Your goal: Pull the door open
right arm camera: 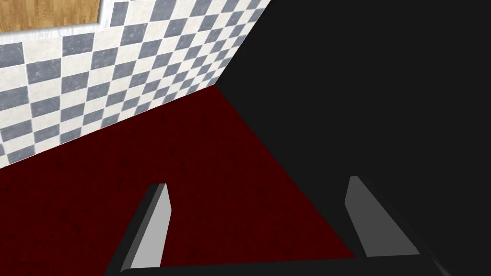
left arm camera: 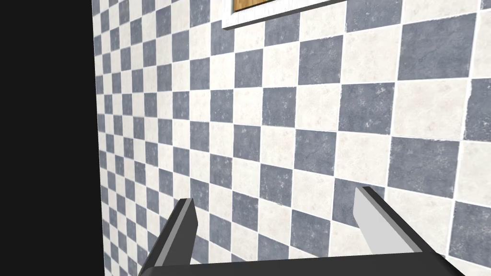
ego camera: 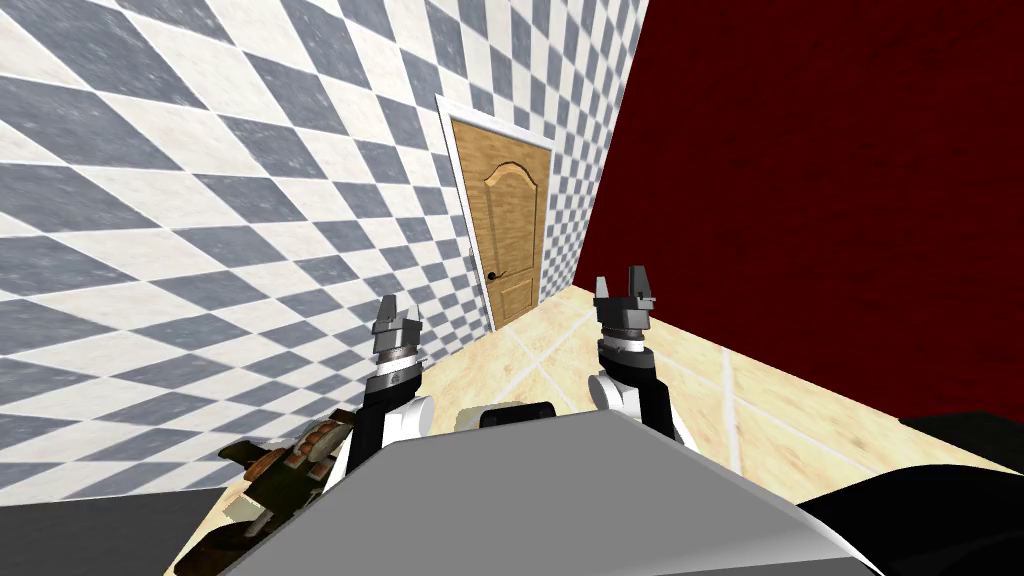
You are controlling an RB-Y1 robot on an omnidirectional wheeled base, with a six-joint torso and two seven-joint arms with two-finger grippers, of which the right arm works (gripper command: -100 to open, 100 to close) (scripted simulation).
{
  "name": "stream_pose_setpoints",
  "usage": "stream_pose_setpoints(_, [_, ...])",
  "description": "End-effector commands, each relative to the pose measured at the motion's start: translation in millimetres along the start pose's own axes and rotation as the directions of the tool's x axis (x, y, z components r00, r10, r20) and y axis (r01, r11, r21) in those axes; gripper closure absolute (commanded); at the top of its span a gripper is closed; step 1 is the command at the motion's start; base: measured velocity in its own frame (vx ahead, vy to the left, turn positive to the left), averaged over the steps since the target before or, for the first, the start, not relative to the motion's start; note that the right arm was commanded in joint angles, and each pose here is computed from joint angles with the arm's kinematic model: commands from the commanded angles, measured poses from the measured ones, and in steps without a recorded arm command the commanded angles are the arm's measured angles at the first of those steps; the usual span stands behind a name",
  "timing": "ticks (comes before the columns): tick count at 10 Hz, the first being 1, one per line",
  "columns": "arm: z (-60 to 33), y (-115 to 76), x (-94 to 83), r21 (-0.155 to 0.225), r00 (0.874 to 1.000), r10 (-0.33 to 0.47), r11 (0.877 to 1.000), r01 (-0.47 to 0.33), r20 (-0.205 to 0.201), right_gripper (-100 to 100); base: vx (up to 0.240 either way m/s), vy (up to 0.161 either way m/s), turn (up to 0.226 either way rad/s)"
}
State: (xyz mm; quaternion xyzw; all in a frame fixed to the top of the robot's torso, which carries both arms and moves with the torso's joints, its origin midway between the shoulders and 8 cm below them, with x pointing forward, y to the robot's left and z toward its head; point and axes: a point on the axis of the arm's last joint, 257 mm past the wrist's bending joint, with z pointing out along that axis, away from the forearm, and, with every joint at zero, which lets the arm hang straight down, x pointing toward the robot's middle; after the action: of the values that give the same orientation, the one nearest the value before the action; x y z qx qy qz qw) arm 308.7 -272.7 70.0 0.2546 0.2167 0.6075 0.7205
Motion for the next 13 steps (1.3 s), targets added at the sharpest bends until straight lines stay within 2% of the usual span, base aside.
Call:
stream_pose_setpoints(1, [-2.2, -11.0, 1.3, 0.017, 1.000, 0.004, 1.000, -0.004, -0.007, -100, 0.033, 0.001, 0.102])
stream_pose_setpoints(5, [-7.7, -37.2, 4.0, 0.057, 1.000, 0.014, 0.998, -0.013, -0.020, -100, 0.058, -0.008, 0.085])
stream_pose_setpoints(9, [-15.9, -72.8, 6.9, 0.112, 0.999, 0.026, 0.994, -0.022, -0.036, -100, 0.070, -0.009, 0.116])
stream_pose_setpoints(13, [-28.7, -118.8, 8.4, 0.186, 0.998, 0.037, 0.982, -0.027, -0.051, -100, 0.087, -0.015, 0.140])
